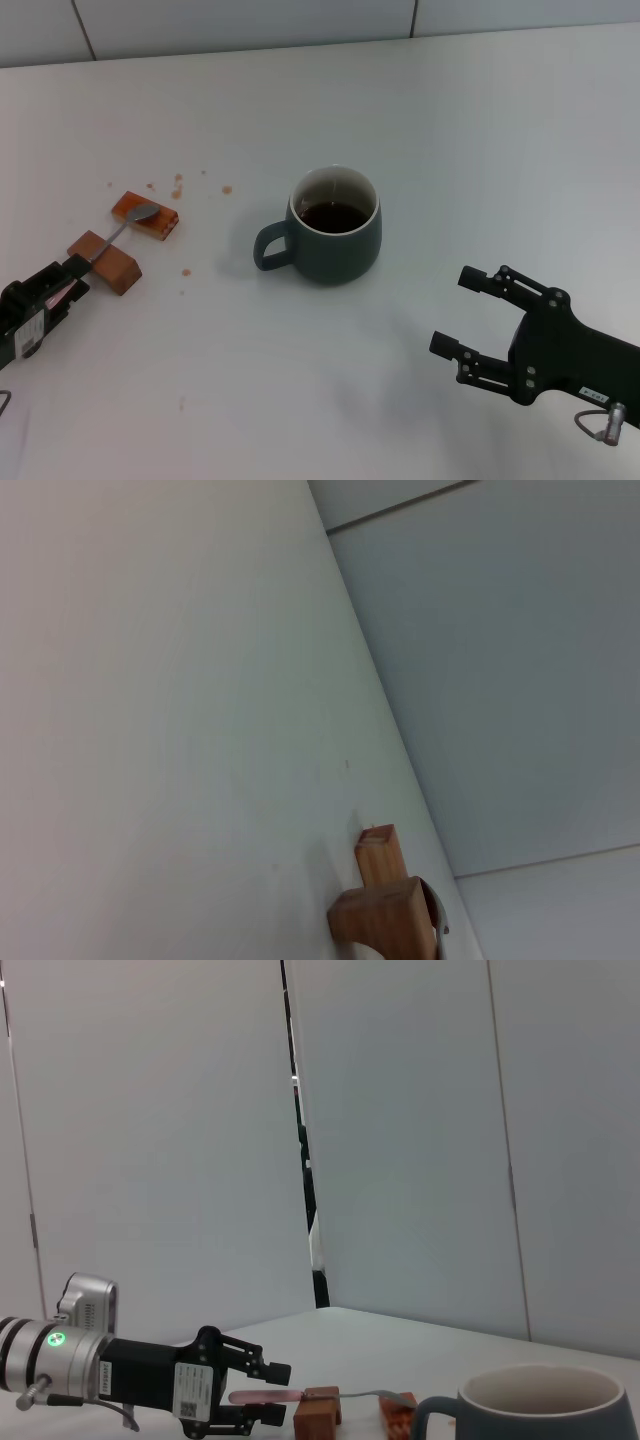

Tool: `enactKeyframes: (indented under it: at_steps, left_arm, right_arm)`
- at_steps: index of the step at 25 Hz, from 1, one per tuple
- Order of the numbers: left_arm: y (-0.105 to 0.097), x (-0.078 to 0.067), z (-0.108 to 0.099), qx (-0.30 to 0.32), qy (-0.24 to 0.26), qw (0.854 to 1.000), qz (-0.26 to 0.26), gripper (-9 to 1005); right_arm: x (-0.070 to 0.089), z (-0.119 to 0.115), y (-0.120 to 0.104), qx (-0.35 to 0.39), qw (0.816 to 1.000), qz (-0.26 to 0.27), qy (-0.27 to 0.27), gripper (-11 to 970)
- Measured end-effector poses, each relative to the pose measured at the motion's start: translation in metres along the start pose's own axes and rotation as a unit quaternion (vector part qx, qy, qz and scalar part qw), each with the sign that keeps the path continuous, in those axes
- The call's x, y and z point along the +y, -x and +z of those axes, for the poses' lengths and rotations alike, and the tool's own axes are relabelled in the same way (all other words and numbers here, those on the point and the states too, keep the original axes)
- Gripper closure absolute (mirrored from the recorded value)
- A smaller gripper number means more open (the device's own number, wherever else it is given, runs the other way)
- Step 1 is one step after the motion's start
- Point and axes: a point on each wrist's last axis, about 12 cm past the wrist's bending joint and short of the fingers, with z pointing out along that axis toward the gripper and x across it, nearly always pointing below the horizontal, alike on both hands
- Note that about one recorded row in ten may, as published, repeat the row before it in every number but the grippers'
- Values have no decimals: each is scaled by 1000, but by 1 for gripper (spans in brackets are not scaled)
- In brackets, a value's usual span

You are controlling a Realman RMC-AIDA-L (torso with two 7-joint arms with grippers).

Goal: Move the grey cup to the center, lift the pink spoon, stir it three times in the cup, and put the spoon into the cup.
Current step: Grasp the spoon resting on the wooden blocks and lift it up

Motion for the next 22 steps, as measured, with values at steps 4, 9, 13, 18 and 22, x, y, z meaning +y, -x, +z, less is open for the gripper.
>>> enactKeyframes:
  at_steps: [4, 9, 13, 18, 22]
  left_arm:
    - [0, 0, 0, 0, 0, 1000, -1, 570]
    - [0, 0, 0, 0, 0, 1000, -1, 624]
    - [0, 0, 0, 0, 0, 1000, -2, 652]
    - [-2, 1, -1, -1, 1, 1000, -8, 656]
    - [-5, 2, 0, 2, 0, 1000, -14, 655]
  right_arm:
    - [0, 0, 0, 0, 1000, 0, 0, 139]
    - [0, 0, 0, 1, 1000, 0, 0, 139]
    - [-1, 1, 0, 1, 1000, -1, 0, 139]
    - [-1, 1, 0, 1, 1000, -1, 0, 139]
    - [-1, 1, 0, 1, 1000, -1, 0, 139]
